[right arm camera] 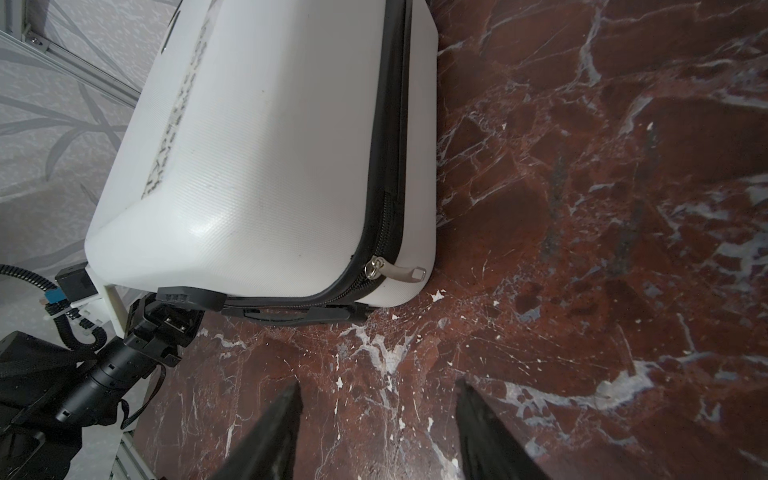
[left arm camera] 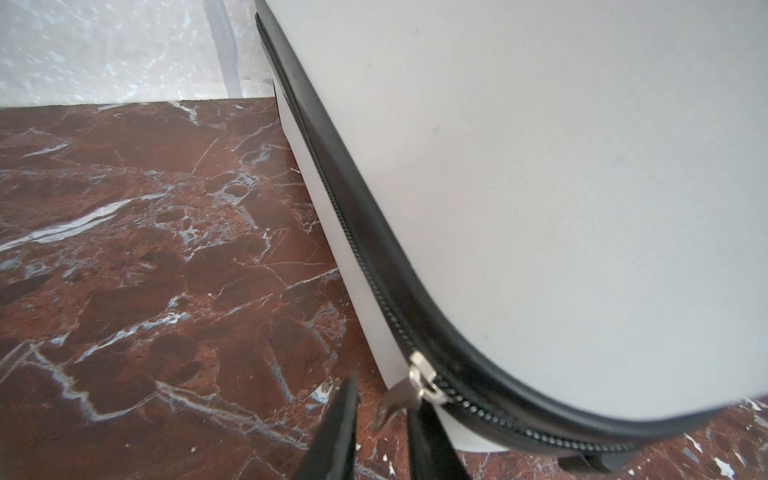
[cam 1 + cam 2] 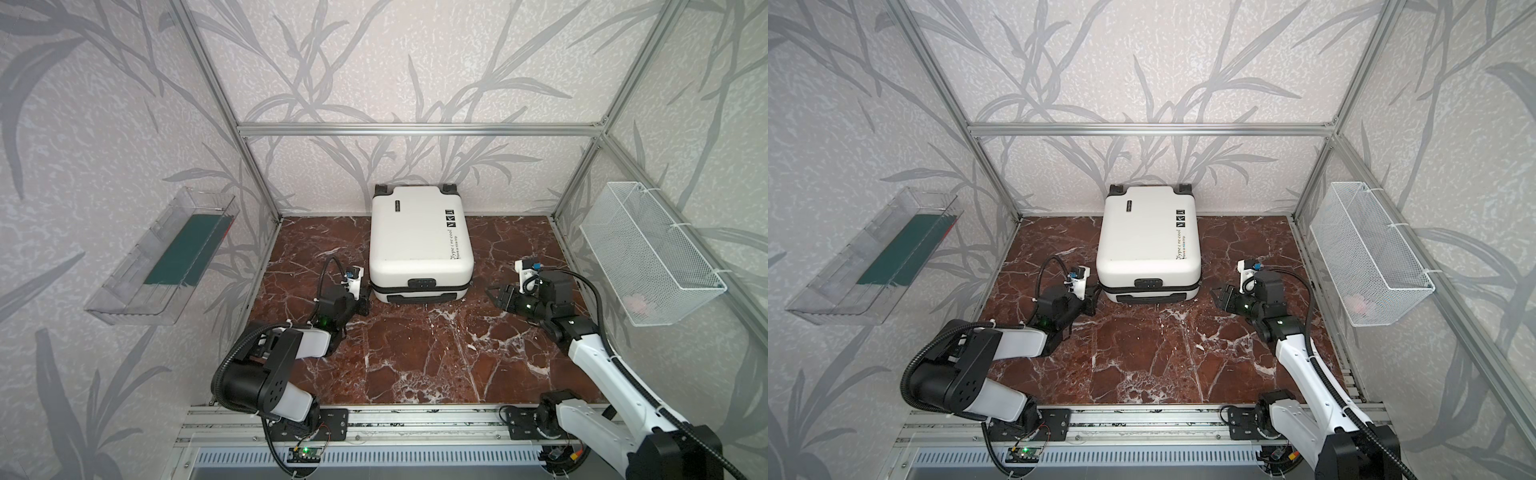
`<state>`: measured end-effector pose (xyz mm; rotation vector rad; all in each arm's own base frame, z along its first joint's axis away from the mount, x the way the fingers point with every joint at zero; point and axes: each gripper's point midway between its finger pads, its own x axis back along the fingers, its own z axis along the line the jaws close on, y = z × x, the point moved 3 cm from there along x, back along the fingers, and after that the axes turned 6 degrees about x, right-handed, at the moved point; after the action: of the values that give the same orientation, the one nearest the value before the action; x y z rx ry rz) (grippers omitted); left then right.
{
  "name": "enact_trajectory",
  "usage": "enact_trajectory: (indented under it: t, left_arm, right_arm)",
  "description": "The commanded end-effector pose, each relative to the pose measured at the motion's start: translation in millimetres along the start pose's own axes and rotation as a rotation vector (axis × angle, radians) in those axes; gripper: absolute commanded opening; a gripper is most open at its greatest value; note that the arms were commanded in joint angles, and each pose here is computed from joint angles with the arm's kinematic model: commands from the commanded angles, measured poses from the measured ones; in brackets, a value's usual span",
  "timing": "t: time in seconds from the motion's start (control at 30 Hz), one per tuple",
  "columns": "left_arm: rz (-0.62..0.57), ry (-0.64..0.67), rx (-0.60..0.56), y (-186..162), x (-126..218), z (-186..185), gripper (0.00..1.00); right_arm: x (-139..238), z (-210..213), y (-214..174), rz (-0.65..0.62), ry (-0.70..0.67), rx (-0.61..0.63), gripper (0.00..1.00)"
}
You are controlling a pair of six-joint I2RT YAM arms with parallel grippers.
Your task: Pack the luggage
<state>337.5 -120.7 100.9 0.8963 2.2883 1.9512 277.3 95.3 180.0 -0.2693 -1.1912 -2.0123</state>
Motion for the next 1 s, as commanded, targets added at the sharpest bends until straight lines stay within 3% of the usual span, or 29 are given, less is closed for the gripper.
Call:
enact_trajectory:
  t: [0.0, 0.23, 0.7, 0.97]
  left_arm:
    - [-0.061, -0.051, -0.026, 15, -3, -9, 0.18]
    - [-0.060, -0.056, -0.006, 13, -1, -9, 0.04]
    - [-0.116, -0.038, 0.113, 14, 11, -7, 0.00]
    - [-0.091, -0.028, 0.110, 13, 17, -7, 0.00]
  right_arm:
    - [2, 2, 3, -0.021, 0.018, 0.010, 0.60]
    - [2, 2, 3, -0.020, 0.018, 0.009, 0.60]
    - [-4, -3, 8, -0.021, 0.007, 0.020, 0.59]
    - [-11, -7, 6, -0.047, 0.022, 0.180, 0.61]
